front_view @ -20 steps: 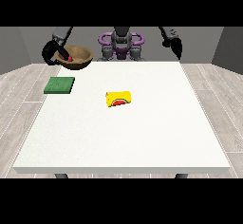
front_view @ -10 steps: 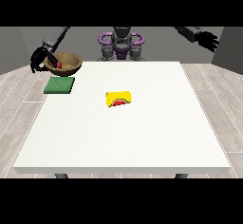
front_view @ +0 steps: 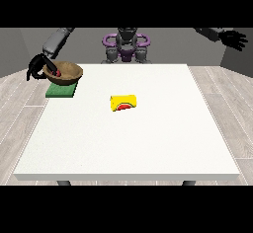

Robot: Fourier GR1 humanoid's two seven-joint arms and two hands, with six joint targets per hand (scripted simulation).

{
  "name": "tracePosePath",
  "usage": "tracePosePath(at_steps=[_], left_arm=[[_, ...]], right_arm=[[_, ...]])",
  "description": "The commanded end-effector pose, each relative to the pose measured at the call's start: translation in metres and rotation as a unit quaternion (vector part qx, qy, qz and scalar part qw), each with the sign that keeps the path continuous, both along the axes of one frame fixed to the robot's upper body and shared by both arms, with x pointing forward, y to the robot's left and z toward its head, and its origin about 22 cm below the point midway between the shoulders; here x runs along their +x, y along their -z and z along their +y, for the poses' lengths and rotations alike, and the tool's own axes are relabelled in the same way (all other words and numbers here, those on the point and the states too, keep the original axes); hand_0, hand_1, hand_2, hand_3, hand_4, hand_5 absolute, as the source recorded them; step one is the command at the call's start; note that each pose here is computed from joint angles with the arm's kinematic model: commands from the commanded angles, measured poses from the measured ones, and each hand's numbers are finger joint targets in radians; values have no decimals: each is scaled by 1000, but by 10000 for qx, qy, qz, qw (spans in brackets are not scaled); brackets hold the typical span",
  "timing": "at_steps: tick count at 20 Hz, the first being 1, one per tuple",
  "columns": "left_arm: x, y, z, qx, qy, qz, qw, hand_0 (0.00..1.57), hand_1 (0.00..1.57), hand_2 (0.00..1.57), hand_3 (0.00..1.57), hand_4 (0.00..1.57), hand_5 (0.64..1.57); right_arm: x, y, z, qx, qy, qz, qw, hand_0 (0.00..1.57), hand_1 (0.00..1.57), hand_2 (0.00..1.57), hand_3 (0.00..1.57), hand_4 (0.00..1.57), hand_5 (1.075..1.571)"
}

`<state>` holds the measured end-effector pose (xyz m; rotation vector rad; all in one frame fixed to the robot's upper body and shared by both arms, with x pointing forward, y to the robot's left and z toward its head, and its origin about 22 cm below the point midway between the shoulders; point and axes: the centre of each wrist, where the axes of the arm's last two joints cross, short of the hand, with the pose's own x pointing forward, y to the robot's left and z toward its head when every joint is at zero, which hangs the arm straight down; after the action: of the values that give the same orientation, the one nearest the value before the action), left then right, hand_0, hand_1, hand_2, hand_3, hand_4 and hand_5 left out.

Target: Pick the cup and pour the ball into the bowl, then pick the bowl and place it on the pad

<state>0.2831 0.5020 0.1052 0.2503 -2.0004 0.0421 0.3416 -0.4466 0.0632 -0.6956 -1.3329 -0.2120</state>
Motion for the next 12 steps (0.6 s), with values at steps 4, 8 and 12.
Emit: tracePosePath(at_steps=[4,8,12], left_arm=[[0,-22,10,74,32,-387,9992,0,0,0,0,1175,1551],[0,-5,2,49,45,-74,10000,0,0,0,0,1180,1551],[16,-14,-24,178,322,264,9990,0,0,0,0,1078,1567]], right_arm=[[-8,1,-23,81,372,-21,9993,850,850,880,1102,0,1513],[-4,10,-13,275,98,175,9994,0,0,425,649,0,1460],[-2,-14,-29,187,92,318,9993,0,0,0,119,0,1369]])
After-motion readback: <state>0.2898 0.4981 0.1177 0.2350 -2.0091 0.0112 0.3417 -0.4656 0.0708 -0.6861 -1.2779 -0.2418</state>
